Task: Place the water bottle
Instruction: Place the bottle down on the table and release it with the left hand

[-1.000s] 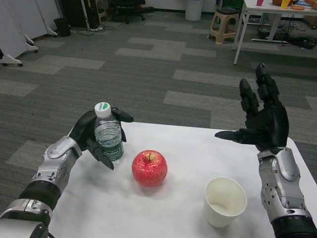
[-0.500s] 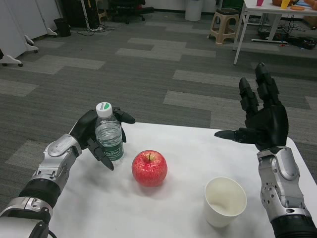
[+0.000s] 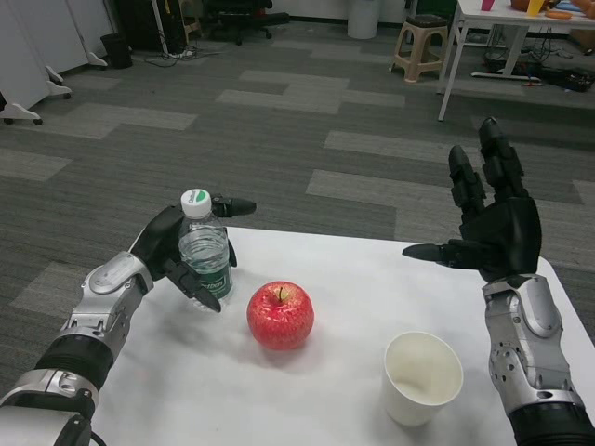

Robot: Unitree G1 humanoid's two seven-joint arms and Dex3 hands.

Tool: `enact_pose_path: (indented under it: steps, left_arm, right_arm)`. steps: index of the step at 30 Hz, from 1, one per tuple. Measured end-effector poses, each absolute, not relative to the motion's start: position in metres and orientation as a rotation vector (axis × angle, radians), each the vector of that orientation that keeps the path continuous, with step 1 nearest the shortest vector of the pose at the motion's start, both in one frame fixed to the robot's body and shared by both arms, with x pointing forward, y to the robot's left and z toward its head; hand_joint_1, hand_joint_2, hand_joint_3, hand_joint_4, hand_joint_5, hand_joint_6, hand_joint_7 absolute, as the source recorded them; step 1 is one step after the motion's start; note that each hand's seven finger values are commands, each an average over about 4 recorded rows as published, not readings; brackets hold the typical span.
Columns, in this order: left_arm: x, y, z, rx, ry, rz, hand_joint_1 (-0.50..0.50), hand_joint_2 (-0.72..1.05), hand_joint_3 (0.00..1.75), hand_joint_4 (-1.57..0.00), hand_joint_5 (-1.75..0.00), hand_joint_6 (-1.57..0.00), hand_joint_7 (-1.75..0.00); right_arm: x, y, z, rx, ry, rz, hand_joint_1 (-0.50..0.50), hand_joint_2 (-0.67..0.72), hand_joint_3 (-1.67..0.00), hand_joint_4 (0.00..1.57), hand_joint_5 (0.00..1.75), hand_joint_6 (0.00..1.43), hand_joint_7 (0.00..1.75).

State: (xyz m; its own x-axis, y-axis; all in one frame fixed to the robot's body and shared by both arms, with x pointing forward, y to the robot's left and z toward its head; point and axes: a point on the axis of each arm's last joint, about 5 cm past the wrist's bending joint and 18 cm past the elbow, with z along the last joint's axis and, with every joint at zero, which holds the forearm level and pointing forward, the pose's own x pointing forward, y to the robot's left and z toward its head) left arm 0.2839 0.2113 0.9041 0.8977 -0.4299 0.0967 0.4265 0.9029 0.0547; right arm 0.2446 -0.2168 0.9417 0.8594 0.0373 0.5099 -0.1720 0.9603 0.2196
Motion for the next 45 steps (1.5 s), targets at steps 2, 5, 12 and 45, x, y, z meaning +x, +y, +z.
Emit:
enact_pose_path:
  steps: [2,5,12,45]
  left_arm:
    - [0.284,0.212,0.904,0.027,-0.106,-0.441,-0.46,0.87,0.07,-1.09,-1.75,-0.19,-0.28]
    - [0.283,0.212,0.902,0.016,-0.104,-0.435,-0.48,0.87,0.00,-0.85,-1.75,-0.10,-0.23]
    - [0.281,0.215,0.899,0.006,-0.090,-0.423,-0.50,1.05,0.09,-0.54,-1.75,-0.01,-0.14]
    - [0.272,0.219,0.886,-0.004,-0.048,-0.401,-0.50,0.87,0.09,0.00,-1.08,0.00,-0.07]
  right_arm:
    - [0.245,-0.217,0.942,0.264,-0.527,0.111,-0.46,-0.22,0.00,0.00,0.00,0.00,0.00]
    - [0.245,-0.217,0.942,0.264,-0.527,0.111,-0.46,-0.22,0.00,0.00,0.00,0.00,0.00]
    - [0.245,-0.217,0.942,0.264,-0.526,0.111,-0.46,-0.22,-0.04,0.00,0.00,0.00,0.00]
    - [0.245,-0.215,0.941,0.264,-0.521,0.118,-0.46,-0.22,-0.02,0.00,0.00,0.00,0.00]
